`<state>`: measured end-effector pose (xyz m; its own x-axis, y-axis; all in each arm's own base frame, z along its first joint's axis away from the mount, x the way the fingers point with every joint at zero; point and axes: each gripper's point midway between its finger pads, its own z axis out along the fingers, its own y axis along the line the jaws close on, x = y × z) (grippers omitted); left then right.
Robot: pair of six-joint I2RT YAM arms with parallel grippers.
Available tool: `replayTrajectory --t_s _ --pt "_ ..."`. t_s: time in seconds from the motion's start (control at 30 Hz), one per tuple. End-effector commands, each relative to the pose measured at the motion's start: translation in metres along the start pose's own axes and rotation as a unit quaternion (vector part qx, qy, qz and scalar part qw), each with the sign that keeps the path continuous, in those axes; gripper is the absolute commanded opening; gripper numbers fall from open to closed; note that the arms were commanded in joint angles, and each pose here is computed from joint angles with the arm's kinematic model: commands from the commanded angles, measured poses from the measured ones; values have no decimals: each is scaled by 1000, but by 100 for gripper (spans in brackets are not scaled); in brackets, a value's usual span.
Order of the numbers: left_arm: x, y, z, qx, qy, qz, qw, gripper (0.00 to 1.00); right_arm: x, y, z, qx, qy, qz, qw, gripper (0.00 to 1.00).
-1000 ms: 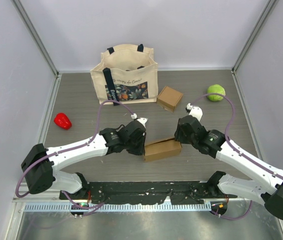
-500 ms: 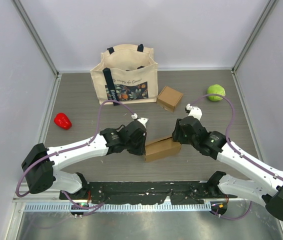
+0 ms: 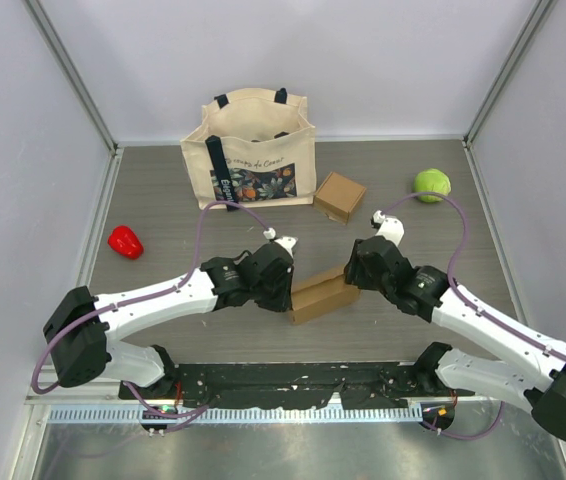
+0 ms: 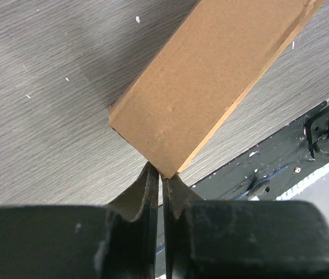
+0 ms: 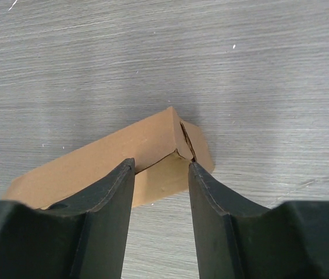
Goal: Fold the paper box
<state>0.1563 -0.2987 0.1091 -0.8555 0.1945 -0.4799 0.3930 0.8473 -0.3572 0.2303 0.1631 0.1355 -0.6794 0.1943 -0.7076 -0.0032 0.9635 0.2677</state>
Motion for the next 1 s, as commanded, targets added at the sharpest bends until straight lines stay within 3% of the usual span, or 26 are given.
replayTrajectory --t_s 0.0,0.13,0.2,0.23,0.33,0.47,0.5,0.53,0.6,0.63,0.7,0.73,0.97 --pt "12 7 -1 -13 17 4 1000 13 26 -25 2 34 22 8 999 45" --pt "6 3 -15 -2 8 21 1000 38 27 -25 3 29 17 10 999 45" --pt "-1 -5 -35 19 -4 31 999 44 25 -23 5 28 15 6 999 45" --pt "-4 -7 -44 25 -10 43 999 54 23 -22 5 29 14 3 999 45" --pt "-27 -14 -88 46 -66 52 995 55 20 -19 5 26 14 -2 1000 45" --pt "-70 -36 -122 103 -146 50 983 42 18 -17 4 20 12 -3 1000 45" --pt "-77 -56 -121 153 -145 50 976 37 18 -17 4 21 11 1 1000 45" --pt "-81 -57 -102 156 -126 36 979 27 18 -16 4 18 13 1 1000 45" --pt "-83 -73 -83 191 -110 36 975 17 18 -15 4 16 14 4 1000 45" --pt "-72 -67 -58 179 -85 28 980 15 16 -14 1 12 11 6 1000 45" --pt "-79 -64 -41 174 -112 18 978 12 15 -14 0 10 8 11 1000 45" --pt "-70 -56 -26 167 -97 15 981 12 14 -15 -1 8 4 14 1000 46" --pt "-47 -49 5 176 -77 3 981 8 -16 4 -17 -43 3 24 999 50"
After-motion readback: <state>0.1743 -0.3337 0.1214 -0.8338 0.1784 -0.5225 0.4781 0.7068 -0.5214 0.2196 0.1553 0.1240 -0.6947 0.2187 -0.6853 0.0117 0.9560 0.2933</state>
